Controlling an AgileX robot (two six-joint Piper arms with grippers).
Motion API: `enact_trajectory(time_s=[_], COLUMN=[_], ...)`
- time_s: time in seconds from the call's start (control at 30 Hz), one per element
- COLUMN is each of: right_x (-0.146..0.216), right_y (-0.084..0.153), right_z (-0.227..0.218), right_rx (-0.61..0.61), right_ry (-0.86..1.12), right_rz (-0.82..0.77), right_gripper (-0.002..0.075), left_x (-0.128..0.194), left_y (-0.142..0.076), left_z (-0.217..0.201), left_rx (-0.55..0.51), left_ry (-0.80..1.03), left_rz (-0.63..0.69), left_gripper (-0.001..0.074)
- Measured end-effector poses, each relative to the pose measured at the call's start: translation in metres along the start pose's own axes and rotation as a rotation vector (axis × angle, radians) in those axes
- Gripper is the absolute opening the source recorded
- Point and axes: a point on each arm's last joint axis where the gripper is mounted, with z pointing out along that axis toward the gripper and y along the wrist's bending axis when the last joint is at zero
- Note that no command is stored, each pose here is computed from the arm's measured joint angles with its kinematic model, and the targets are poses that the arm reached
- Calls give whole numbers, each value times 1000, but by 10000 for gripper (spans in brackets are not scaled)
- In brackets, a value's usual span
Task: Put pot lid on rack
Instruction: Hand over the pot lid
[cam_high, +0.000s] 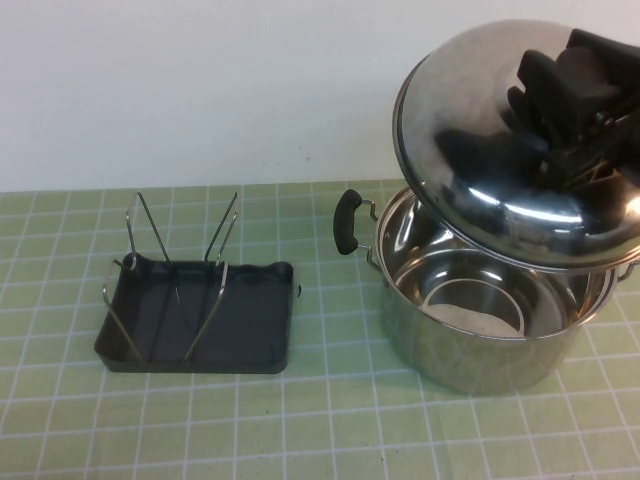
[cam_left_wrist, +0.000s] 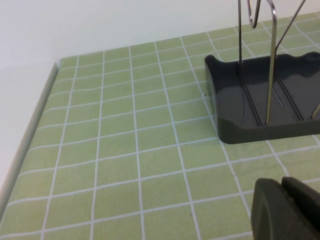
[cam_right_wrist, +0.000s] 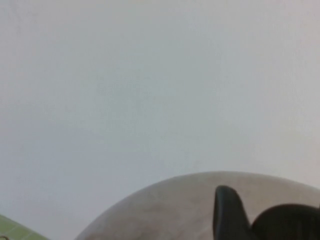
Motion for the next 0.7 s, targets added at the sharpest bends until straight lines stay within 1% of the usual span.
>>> enact_trajectory(time_s=[0.1,0.23,0.37,0.4,0.43,0.47,0.53,0.6,0.63,0.7], right_x=[-7,-6,-4,-4,-4,-4,-5,-8,-9,-11], right_y=[5,12,16,16,17,18,21,24,25,28], right_z=[-5,-6,-6,-6,-6,-7,-7,-8,-8,-9], right_rx=[-52,-123,-167,-177,-185,-197,-227,-261,-280,-315], right_ry=[-16,7,27,32,34,31,17,-6,-19,-48], right_rz=[-13,-9,21,26,33,36,43,49,47,40], right_gripper=[335,335,335,335,335,335,335,335,335,335], left_x=[0,0,0,0,-1,-3,-6,-12,-15,-19], left_y=[0,0,0,-1,-2,-4,-11,-13,-14,-12], left_z=[0,0,0,0,0,0,-1,-2,-2,-3], left_rx=[0,0,1,7,25,50,135,202,231,257], left_ry=[0,0,0,-3,-14,-24,-33,-58,-73,-106], left_rz=[0,0,-2,-32,-120,-241,-629,-959,-1091,-1238], left_gripper=[-3,-3,-3,-3,-3,-3,-3,-3,-3,-3])
